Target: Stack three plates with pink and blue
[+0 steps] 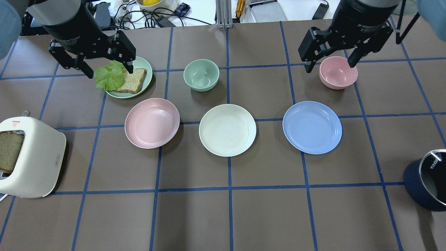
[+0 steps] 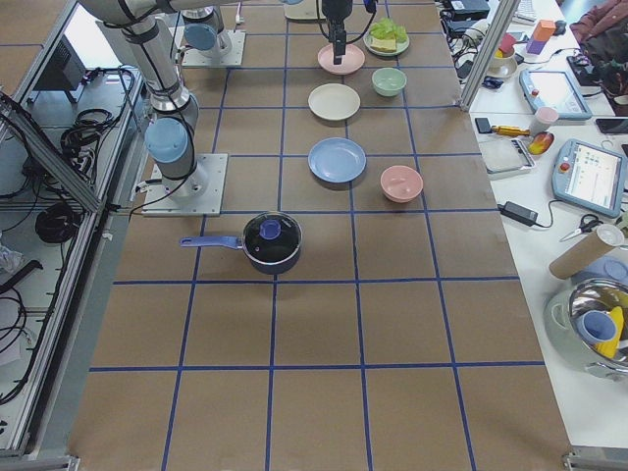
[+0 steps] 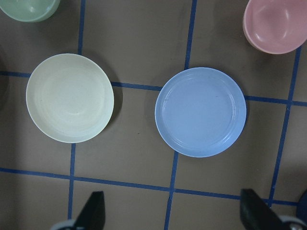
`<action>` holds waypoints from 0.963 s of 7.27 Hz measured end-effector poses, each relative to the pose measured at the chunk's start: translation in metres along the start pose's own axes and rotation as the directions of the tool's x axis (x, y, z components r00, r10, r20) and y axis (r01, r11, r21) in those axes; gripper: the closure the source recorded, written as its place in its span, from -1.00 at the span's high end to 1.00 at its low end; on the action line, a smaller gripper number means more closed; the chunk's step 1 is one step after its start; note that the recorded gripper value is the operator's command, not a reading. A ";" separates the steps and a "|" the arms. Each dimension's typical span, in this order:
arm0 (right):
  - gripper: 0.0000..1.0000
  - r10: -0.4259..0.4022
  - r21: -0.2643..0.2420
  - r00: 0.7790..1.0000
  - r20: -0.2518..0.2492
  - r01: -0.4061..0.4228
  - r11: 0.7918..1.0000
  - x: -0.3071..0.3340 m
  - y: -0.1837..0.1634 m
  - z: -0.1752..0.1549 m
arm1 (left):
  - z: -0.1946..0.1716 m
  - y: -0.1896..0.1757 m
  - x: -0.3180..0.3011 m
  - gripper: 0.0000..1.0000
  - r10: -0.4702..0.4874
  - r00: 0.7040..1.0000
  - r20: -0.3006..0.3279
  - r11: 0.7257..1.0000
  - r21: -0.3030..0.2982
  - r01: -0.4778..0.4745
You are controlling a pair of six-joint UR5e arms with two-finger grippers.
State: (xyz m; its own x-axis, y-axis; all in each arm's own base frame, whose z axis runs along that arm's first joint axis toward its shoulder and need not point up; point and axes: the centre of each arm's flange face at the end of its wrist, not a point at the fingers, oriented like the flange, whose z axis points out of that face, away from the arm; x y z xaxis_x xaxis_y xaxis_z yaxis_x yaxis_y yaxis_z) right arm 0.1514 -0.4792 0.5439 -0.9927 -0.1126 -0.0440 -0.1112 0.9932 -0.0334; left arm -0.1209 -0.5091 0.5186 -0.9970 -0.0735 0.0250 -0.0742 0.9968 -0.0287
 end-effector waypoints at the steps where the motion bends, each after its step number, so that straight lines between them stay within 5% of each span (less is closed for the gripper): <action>1: 1.00 0.008 0.000 1.000 0.000 -0.008 1.000 -0.002 0.000 0.000 | -0.002 0.002 0.000 1.00 0.000 1.000 0.000 1.000 0.002 0.000; 7: 1.00 0.025 0.000 1.000 -0.004 -0.025 1.000 -0.005 -0.001 0.003 | -0.005 0.001 -0.001 1.00 0.003 1.000 0.022 1.000 0.017 -0.004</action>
State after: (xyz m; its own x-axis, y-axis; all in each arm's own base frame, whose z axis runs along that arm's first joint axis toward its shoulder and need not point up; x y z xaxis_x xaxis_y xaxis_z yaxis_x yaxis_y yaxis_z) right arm 0.1564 -0.4795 0.5409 -0.9954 -0.0874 -0.0405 -0.0861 0.9958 -0.0326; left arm -0.1197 -0.5081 0.5232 -0.9975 -0.0707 0.0028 -0.0707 0.9964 -0.0458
